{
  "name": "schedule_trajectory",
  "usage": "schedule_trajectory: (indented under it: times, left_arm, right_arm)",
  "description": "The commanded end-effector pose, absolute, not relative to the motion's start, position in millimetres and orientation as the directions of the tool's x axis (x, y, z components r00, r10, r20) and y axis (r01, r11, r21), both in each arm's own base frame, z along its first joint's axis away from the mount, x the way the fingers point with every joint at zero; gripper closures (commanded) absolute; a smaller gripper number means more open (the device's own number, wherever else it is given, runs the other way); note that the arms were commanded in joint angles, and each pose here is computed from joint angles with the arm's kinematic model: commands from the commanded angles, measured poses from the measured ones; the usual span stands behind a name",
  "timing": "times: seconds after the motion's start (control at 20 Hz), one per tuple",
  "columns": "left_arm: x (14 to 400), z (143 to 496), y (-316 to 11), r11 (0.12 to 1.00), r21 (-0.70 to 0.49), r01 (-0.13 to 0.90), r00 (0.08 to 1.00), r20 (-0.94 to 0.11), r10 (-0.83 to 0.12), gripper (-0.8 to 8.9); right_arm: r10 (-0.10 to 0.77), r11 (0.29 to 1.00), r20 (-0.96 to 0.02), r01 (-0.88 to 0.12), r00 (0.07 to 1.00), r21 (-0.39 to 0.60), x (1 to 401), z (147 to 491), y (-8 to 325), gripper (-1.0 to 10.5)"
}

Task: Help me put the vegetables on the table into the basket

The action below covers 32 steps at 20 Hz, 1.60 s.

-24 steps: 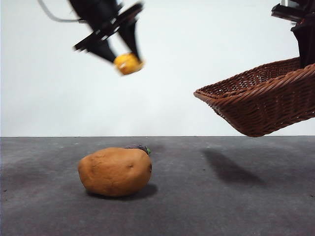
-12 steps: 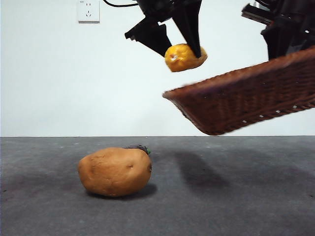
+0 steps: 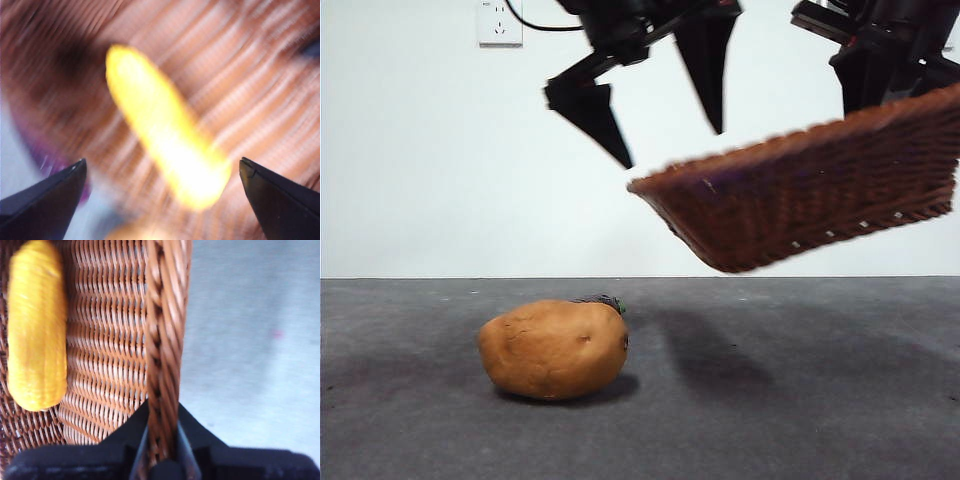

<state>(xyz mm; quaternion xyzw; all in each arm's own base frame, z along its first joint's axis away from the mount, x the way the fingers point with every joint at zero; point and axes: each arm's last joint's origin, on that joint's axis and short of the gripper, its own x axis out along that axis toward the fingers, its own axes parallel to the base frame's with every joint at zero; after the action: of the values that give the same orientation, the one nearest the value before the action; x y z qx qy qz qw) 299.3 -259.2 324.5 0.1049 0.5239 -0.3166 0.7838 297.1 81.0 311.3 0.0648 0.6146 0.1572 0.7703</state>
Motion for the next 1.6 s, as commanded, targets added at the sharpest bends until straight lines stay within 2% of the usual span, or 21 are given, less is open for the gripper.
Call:
schedule_trajectory:
  times: [0.05,0.15,0.25,0.5,0.65,0.85,1.0,1.2,1.3,1.5,1.6]
  left_arm:
    - [292,331,-245,0.785,-0.108,0.61,0.243,-0.918,-0.315,2.76]
    - [282,340,-234,0.811,-0.012,0.585,0.275,-0.938,-0.212,2.77]
    - [270,350,-227,0.791,0.066,0.609,0.301,-0.941,-0.154,2.79]
    - [240,373,-202,0.729,0.073,0.681,0.327,-0.92,-0.214,2.79]
    - [215,363,-184,0.613,0.037,0.789,0.243,-0.936,-0.256,2.81]
    - [189,328,-169,0.352,-0.114,0.929,0.037,-0.918,-0.396,2.85]
    - [186,294,-167,0.288,-0.118,0.95,-0.005,-0.931,-0.366,2.83]
    - [197,261,-175,0.252,-0.074,0.965,0.033,-0.918,-0.396,2.79]
    - [201,256,-178,0.256,-0.049,0.965,0.051,-0.927,-0.372,2.79]
    - [213,248,-184,0.265,-0.018,0.964,0.092,-0.914,-0.394,2.78]
    - [219,244,-187,0.271,-0.011,0.963,0.103,-0.91,-0.401,2.47]
  right_arm:
    - [0.26,0.961,-0.945,-0.147,0.2,0.233,297,310,79,9.6]
    - [0.242,0.965,-0.948,-0.153,0.205,0.213,298,309,79,9.6]
    - [0.243,0.964,-0.948,-0.158,0.206,0.213,298,309,79,9.6]
    - [0.236,0.964,-0.949,-0.168,0.207,0.204,298,309,78,9.6]
    - [0.237,0.963,-0.949,-0.183,0.21,0.2,298,309,78,9.6]
    - [0.239,0.961,-0.947,-0.193,0.215,0.198,299,309,79,9.6]
    - [0.24,0.96,-0.946,-0.202,0.219,0.197,299,310,79,9.6]
    - [0.24,0.958,-0.945,-0.209,0.221,0.195,299,310,79,9.6]
    - [0.241,0.958,-0.945,-0.209,0.222,0.195,299,310,79,9.6]
    - [0.241,0.958,-0.944,-0.21,0.224,0.195,300,310,79,9.6]
    - [0.242,0.958,-0.944,-0.211,0.226,0.195,300,310,79,9.6]
